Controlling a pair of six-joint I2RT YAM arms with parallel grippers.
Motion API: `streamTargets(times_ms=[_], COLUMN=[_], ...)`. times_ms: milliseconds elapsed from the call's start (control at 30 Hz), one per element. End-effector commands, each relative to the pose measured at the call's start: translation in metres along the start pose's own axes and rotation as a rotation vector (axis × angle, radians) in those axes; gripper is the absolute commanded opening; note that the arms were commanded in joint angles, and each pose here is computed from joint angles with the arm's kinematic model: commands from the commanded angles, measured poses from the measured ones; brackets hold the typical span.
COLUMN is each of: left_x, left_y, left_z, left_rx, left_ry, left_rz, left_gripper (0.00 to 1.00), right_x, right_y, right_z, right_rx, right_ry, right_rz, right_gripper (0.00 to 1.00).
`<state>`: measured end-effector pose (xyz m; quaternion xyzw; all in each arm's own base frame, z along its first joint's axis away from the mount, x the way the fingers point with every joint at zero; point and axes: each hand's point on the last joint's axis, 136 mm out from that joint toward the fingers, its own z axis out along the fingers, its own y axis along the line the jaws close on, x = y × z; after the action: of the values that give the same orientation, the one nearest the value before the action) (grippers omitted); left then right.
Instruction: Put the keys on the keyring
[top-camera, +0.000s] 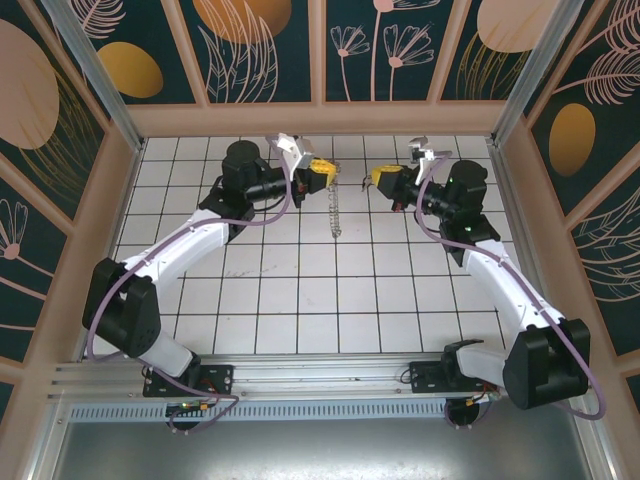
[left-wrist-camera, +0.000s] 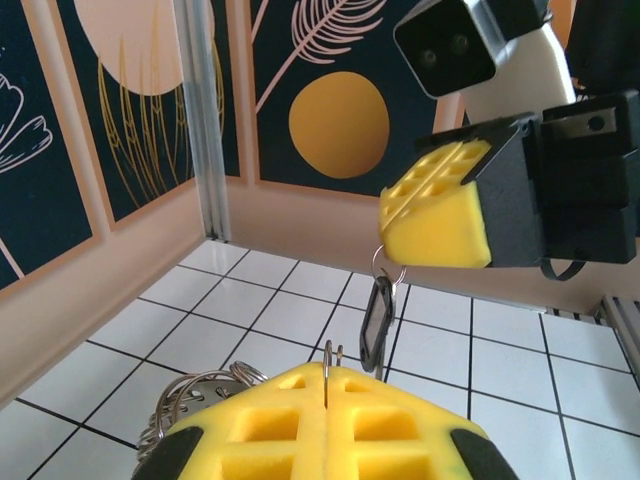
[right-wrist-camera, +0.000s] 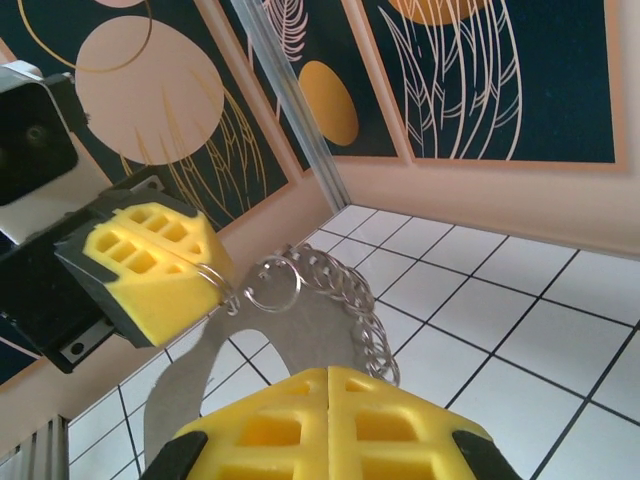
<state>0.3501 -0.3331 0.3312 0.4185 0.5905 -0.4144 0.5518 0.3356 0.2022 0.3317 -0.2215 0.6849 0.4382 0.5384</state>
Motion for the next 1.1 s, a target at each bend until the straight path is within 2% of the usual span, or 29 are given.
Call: streamTargets(times_ms=[0,400,1067], left_x=[-0.021,-0.017,-0.009], left_y=[-0.005,-0.014,-0.02], left_z=[0.005,0.016,0.024], left_rx=[0.041,0.095,0.128], left_ry=[-0.044,-0.007,0.021], left_rz=[0.09,0.096,0.067], left_gripper=[0.0,0.0,0.0], right_x=[-0.024,-0.026,-0.022], right_y=[0.012,0.025,0.047], right_z=[-0.001,-0.003,0.016], right_rx=[-0.045,-0.078,-0.128], right_ry=[-0.056,-0.073,-0.042], right_rz=[-0.102,-0.107,-0.136], right_gripper=[0.0,0.0,0.0])
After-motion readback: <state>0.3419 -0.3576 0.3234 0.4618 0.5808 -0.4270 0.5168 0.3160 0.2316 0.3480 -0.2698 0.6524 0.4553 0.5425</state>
